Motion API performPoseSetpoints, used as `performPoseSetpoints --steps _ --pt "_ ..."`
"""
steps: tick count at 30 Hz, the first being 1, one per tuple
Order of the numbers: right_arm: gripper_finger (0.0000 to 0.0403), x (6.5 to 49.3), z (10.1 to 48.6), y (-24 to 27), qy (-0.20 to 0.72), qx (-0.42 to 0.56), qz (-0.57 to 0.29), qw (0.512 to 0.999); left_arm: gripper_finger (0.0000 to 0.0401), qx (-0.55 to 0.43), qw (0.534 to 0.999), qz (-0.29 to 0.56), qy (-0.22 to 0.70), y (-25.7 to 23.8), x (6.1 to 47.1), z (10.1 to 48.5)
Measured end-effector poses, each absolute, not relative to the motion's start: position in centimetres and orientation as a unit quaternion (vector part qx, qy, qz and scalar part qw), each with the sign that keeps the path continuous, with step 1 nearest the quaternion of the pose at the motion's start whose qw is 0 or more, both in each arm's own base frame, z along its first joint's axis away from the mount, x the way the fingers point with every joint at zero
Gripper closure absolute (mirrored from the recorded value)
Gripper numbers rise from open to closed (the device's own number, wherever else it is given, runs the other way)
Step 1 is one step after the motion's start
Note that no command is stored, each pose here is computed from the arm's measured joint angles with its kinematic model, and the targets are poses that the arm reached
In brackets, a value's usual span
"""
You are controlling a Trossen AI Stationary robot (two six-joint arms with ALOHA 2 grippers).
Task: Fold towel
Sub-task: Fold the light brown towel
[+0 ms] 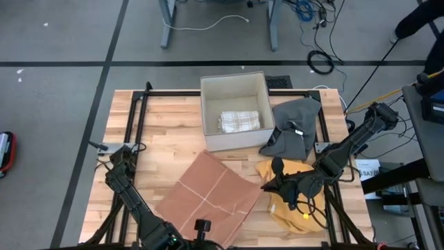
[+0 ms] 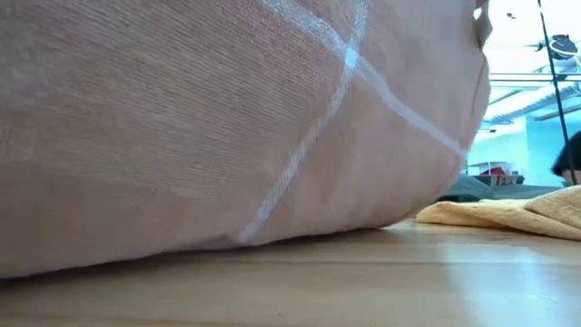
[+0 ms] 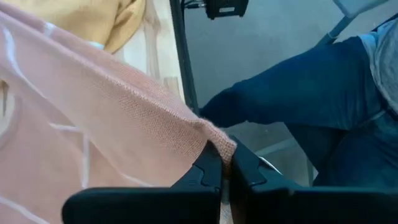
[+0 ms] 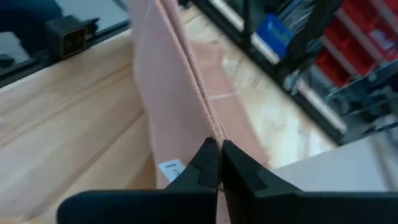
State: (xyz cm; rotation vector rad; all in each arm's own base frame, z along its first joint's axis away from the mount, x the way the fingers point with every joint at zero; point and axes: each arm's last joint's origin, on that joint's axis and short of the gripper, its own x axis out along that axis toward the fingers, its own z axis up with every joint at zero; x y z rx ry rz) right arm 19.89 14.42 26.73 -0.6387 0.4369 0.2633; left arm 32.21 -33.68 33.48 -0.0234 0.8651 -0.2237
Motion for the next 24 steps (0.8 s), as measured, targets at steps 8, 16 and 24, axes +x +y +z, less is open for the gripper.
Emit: performPoseSetpoints --steps 8,16,24 --pt "0.0403 21.6 28.1 12.9 0.165 -0.363 0.077 0.914 0.0398 0.042 0.901 -0.098 0.420 -32.9 32.3 33.4" --pt "0.0403 22.0 32.6 12.2 0.167 -0.397 0.056 0.901 0.0398 0.104 0.905 -0.112 0.397 -31.0 32.4 35.4" --pt "0.0403 21.0 38.7 11.3 0.175 -0.394 0.043 0.901 0.0398 0.168 0.930 -0.094 0.314 -28.4 29.9 40.8"
